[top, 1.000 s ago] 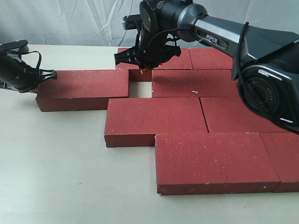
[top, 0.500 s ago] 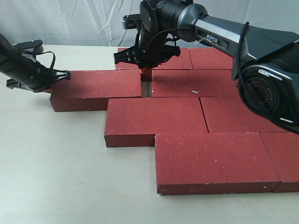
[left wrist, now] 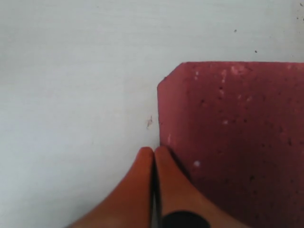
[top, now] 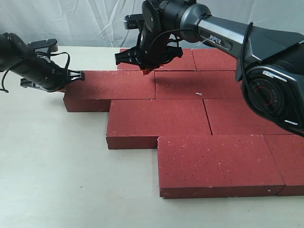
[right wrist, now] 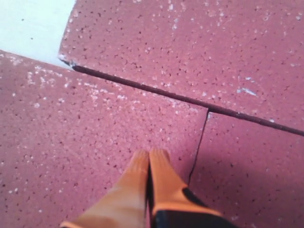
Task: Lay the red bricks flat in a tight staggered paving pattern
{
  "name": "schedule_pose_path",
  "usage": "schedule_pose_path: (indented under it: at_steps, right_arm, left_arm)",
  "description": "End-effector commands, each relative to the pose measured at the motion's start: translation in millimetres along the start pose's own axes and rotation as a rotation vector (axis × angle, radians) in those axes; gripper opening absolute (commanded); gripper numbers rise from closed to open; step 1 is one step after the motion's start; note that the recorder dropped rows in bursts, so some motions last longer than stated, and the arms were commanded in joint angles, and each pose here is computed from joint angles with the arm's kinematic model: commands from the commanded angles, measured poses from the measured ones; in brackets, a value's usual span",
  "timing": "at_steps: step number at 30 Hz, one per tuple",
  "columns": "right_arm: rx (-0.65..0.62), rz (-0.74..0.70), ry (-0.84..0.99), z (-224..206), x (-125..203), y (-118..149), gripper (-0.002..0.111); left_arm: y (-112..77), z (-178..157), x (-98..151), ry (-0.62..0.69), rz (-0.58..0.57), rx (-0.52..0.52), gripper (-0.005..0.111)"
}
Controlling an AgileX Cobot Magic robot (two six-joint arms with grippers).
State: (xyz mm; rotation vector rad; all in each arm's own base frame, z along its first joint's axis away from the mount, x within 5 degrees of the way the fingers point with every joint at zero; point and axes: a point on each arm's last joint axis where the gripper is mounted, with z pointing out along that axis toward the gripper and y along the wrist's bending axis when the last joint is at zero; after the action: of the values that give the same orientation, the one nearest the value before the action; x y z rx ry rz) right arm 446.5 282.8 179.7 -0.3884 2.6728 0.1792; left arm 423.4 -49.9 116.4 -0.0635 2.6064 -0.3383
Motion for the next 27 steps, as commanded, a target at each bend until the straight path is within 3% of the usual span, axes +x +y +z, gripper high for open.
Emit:
schedule_pose_path:
  at_steps: [1, 6, 14, 27]
  right_arm:
    - [-0.003, 0.004, -0.024, -9, -5, -2, -0.001]
    - [-0.001, 0.004, -0.015, -9, -4, -2, -0.001]
    - [-0.011, 0.013, -0.004, -9, -3, -1, -0.001]
    - [-0.044, -0.015, 0.107, -28, 5, 2, -0.001]
  left_arm:
    - [-7.2, -1, 0, 0.000, -0.006, 0.016, 0.000]
    - [4.4, -3, 0, 0.016, 0.003, -0.002, 0.000]
    - [37.0, -18, -3, 0.065, -0.115, -0.006, 0.000]
    - [20.6, -68, -12, 0.098, -0.104, 0.068, 0.000]
